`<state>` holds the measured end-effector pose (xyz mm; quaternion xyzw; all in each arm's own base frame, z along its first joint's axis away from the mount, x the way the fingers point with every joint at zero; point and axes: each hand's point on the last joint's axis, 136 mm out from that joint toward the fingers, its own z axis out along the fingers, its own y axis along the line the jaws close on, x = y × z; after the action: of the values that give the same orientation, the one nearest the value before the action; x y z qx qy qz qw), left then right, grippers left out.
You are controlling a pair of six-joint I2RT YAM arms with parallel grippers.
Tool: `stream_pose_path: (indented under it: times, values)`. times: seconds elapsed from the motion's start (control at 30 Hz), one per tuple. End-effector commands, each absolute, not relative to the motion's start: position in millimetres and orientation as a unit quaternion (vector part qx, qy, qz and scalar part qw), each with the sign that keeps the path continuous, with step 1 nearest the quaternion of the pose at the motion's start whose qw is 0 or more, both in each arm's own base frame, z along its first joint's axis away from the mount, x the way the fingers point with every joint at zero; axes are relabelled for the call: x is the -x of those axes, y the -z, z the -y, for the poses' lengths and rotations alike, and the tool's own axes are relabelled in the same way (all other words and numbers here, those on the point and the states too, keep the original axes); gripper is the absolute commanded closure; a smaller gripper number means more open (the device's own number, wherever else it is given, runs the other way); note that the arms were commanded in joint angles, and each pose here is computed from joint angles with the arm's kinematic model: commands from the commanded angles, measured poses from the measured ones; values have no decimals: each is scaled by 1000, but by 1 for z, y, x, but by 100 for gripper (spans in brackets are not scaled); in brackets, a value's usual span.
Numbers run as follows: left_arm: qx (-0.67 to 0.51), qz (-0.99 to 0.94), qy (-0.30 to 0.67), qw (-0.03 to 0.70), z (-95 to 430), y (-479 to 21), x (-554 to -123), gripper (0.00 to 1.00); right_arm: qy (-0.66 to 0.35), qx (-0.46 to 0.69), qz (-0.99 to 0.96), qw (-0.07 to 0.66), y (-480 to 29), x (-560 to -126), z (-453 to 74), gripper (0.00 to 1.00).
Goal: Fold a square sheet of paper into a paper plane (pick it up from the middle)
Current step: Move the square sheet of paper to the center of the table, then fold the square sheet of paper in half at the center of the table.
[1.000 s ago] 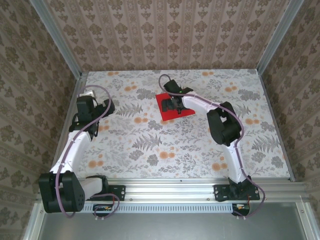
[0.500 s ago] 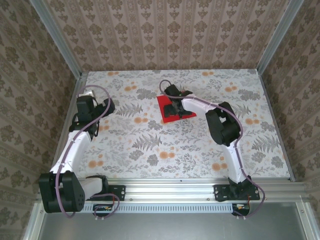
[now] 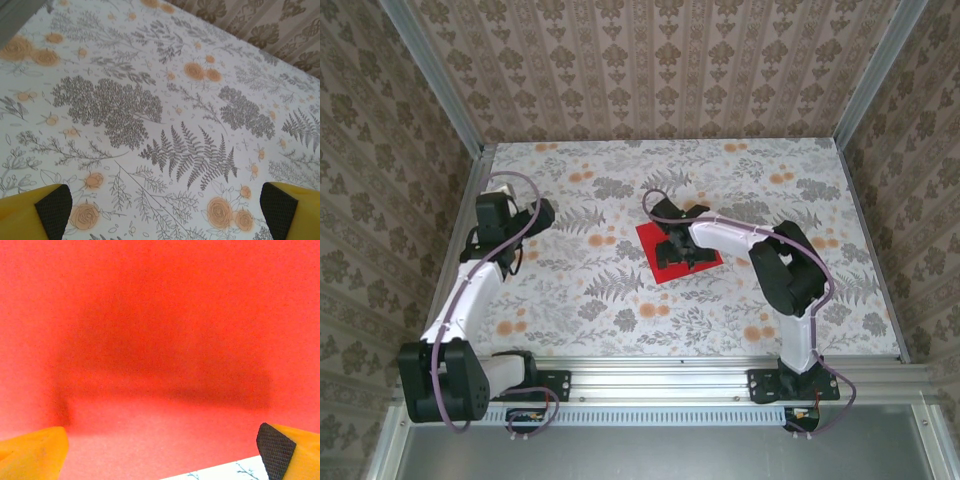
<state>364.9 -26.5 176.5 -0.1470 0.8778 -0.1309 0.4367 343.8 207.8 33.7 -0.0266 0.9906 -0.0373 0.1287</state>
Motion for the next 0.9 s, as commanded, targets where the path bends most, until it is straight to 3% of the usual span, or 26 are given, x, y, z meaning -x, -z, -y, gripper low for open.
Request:
stream_pose_path:
  times: [0.0,0.43,0.87]
  values:
    - [151,-891,145,404,37,-166,-361,0,43,10,-987,157,-60,-364,-205,0]
    - [115,-910,154,366,64,-144,-355,0,29,82,-992,87,-32,-387,-211,0]
    - [103,-903,174,379,78,-139,-356,0,28,98,-994,32,-1,-373,-210,0]
